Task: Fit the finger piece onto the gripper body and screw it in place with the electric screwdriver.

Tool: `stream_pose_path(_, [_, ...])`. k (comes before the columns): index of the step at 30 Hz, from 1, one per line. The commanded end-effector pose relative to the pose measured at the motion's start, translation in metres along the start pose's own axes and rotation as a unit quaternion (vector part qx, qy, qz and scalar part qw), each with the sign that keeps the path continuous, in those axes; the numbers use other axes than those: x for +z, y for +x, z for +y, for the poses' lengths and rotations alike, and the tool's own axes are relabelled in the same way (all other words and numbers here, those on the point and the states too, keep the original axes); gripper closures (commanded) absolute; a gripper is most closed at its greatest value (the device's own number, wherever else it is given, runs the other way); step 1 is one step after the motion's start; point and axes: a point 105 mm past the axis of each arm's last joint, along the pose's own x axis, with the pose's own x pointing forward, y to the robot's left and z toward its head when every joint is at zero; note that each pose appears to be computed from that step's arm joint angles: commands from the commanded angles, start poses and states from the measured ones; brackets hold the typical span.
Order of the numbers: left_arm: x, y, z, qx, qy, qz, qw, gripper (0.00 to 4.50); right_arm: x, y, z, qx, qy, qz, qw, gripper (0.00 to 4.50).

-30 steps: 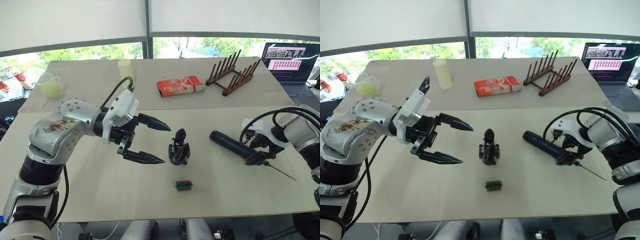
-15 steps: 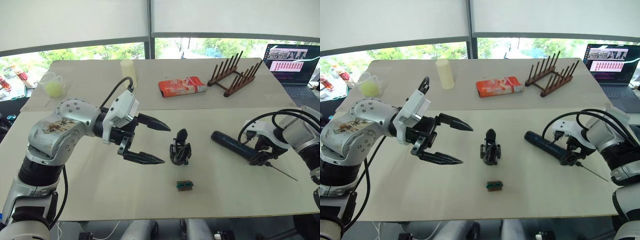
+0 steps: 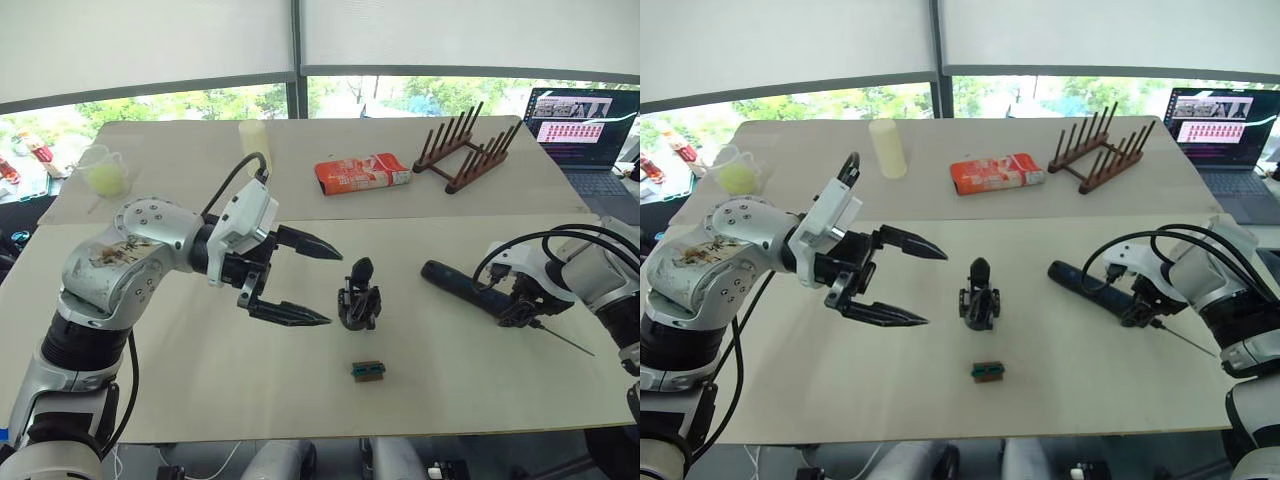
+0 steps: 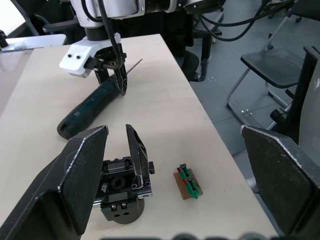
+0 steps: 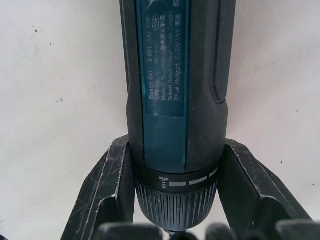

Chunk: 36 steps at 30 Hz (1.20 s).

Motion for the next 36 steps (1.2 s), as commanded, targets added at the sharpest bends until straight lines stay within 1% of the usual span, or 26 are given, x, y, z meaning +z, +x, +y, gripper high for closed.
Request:
stream_pose_path(1, [-0.001,-0.002,-0.002,-0.004,0.004,0.002,1.0,0.0,0.019,-0.021,0.005,0.018,-0.05,-0.062,0.997,2.6])
stream_pose_path(2, [-0.004,-0.003,-0.004,-0.007,0.002,0.003,1.0,0.0,0.027,-0.032,0.006,0.017,-0.068,-0.094,0.993,2.6])
stream_pose_path(3, [-0.007,-0.003,-0.006,-0.01,-0.003,0.004,1.0,0.0,0.037,-0.045,0.004,0.009,-0.063,-0.137,0.989,2.6])
stream_pose_path(4, [-0.009,-0.003,-0.007,-0.011,-0.006,0.005,1.0,0.0,0.043,-0.054,0.004,0.005,-0.058,-0.165,0.985,2.6])
stream_pose_path(5, [-0.011,-0.004,-0.008,-0.011,-0.016,0.005,1.0,0.0,0.052,-0.067,0.005,0.002,-0.054,-0.213,0.976,2.6])
stream_pose_path(7, [-0.019,-0.004,-0.01,-0.014,-0.042,0.009,0.999,0.0,0.068,-0.096,0.013,0.005,-0.033,-0.322,0.946,2.6])
stream_pose_path(8, [-0.022,-0.004,-0.011,-0.013,-0.048,0.011,0.999,0.0,0.072,-0.106,0.016,0.008,-0.023,-0.356,0.934,2.6])
stream_pose_path(10, [-0.028,-0.005,-0.012,-0.011,-0.049,0.011,0.999,0.0,0.083,-0.125,0.029,0.01,-0.022,-0.442,0.897,2.6])
stream_pose_path(11, [-0.029,-0.006,-0.013,-0.011,-0.05,0.01,0.999,0.0,0.086,-0.131,0.035,0.009,-0.021,-0.47,0.882,2.6])
stream_pose_path(12, [-0.031,-0.006,-0.013,-0.01,-0.05,0.007,0.999,0.0,0.09,-0.138,0.039,0.004,-0.014,-0.506,0.862,2.6])
stream_pose_path(13, [-0.033,-0.006,-0.014,-0.006,-0.052,0.005,0.999,0.0,0.094,-0.146,0.045,0.002,0.0,-0.55,0.835,2.6])
stream_pose_path(14, [-0.036,-0.006,-0.015,-0.006,-0.056,0.004,0.998,0.0,0.099,-0.155,0.053,-0.001,0.011,-0.601,0.799,2.6])
stream_pose_path(15, [-0.041,-0.006,-0.018,-0.008,-0.061,0.006,0.998,0.0,0.103,-0.163,0.066,-0.011,0.004,-0.651,0.759,2.6])
stream_pose_path(16, [-0.049,-0.006,-0.021,-0.012,-0.063,0.016,0.998,0.0,0.107,-0.171,0.08,-0.02,0.005,-0.696,0.717,2.6])
stream_pose_path(17, [-0.055,-0.007,-0.022,-0.016,-0.062,0.023,0.998,0.0,0.109,-0.175,0.09,-0.024,0.012,-0.723,0.691,2.6])
stream_pose_path(18, [-0.059,-0.008,-0.023,-0.018,-0.06,0.028,0.998,0.0,0.112,-0.177,0.097,-0.025,0.02,-0.736,0.676,2.6])
stream_pose_path(19, [-0.063,-0.006,-0.024,-0.019,-0.061,0.029,0.998,0.0,0.112,-0.176,0.112,-0.02,0.005,-0.748,0.663,2.6])
stream_pose_path(21, [-0.067,-0.004,-0.024,-0.021,-0.058,0.03,0.998,0.0,0.111,-0.174,0.133,-0.014,-0.011,-0.763,0.646,2.6])
stream_pose_path(24, [-0.073,0.0,-0.025,-0.024,-0.047,0.035,0.998,0.0,0.106,-0.168,0.149,-0.019,-0.008,-0.771,0.637,2.6])
stream_pose_path(25, [-0.076,0.0,-0.025,-0.027,-0.043,0.039,0.998,0.0,0.105,-0.162,0.16,-0.014,-0.019,-0.765,0.643,2.6])
stream_pose_path(27, [-0.08,0.0,-0.025,-0.03,-0.037,0.045,0.998,0.0,0.105,-0.155,0.175,-0.004,-0.032,-0.759,0.65,2.6])
stream_pose_path(29, [-0.083,0.001,-0.023,-0.037,-0.032,0.046,0.998,0.0,0.1,-0.137,0.194,0.026,-0.047,-0.74,0.671,2.6])
stream_pose_path(30, [-0.086,0.002,-0.023,-0.044,-0.028,0.049,0.997,0.0,0.097,-0.127,0.206,0.053,-0.07,-0.724,0.685,2.6])
stream_pose_path(31, [-0.089,0.003,-0.023,-0.049,-0.025,0.051,0.997,0.0,0.095,-0.121,0.215,0.072,-0.087,-0.712,0.693,2.6])
stream_pose_path(33, [-0.091,0.005,-0.023,-0.055,-0.022,0.05,0.997,0.0,0.093,-0.114,0.22,0.084,-0.092,-0.704,0.699,2.6])
stream_pose_path(36, [-0.091,0.01,-0.023,-0.057,-0.019,0.044,0.997,0.0,0.092,-0.105,0.221,0.09,-0.108,-0.697,0.703,2.6])
